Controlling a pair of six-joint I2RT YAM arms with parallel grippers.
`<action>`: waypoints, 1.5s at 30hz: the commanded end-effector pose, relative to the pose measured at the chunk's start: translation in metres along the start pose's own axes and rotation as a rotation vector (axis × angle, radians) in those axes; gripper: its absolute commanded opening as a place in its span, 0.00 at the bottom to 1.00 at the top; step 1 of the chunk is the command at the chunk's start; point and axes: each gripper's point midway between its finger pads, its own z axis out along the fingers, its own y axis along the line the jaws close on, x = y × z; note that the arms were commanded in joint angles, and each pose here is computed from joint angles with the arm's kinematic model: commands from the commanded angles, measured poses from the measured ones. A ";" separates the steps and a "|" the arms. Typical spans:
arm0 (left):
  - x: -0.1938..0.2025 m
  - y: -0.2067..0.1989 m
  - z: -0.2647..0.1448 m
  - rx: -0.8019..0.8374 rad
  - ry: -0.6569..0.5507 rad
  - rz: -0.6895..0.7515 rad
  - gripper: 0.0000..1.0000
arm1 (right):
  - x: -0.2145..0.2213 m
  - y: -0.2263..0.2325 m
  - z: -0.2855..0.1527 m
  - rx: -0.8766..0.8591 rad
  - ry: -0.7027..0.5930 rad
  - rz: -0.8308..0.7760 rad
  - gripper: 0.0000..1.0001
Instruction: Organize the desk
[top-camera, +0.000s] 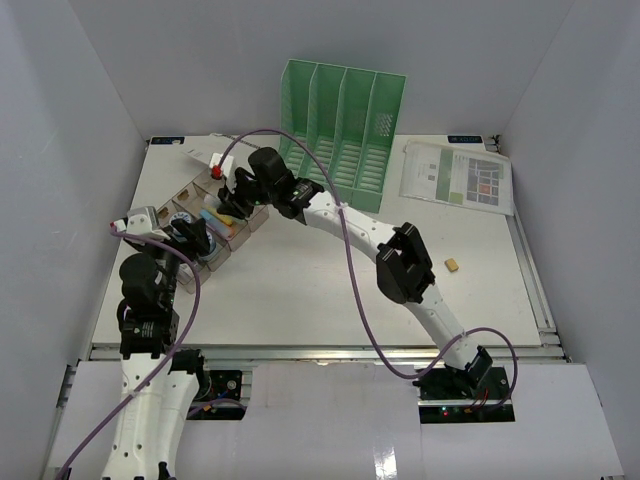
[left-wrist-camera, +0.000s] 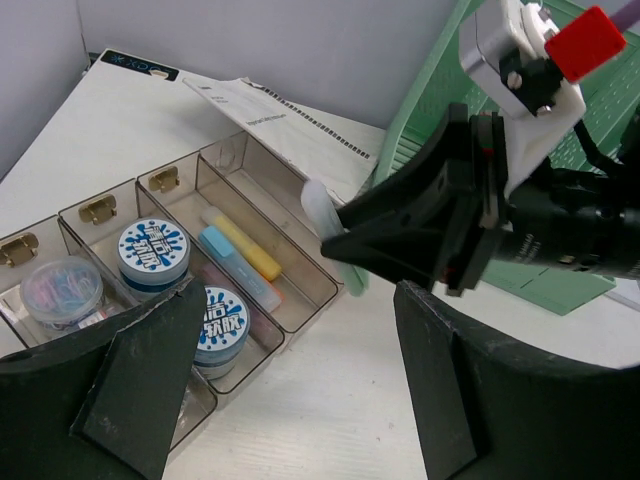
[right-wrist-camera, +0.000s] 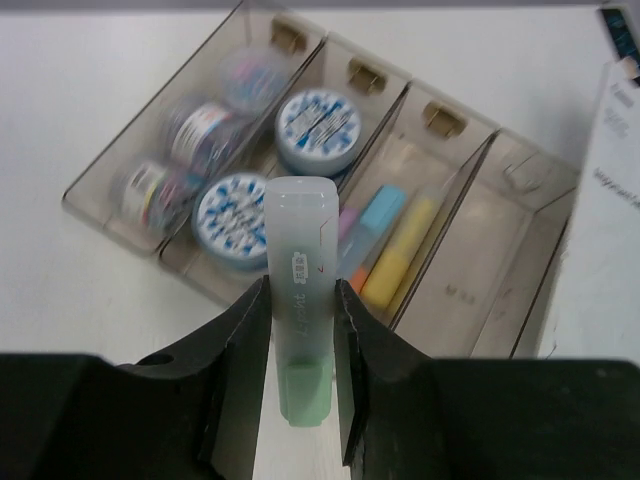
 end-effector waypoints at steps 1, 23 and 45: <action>-0.012 -0.001 -0.004 -0.007 -0.033 -0.005 0.86 | -0.077 -0.049 0.000 0.196 -0.334 0.043 0.08; -0.014 -0.013 -0.006 0.062 -0.035 -0.004 0.87 | -0.003 -0.031 0.047 0.221 -0.258 0.048 0.26; 0.038 -0.085 -0.001 0.520 0.191 -0.039 0.98 | -0.048 -0.092 -0.087 0.176 -0.128 -0.145 0.92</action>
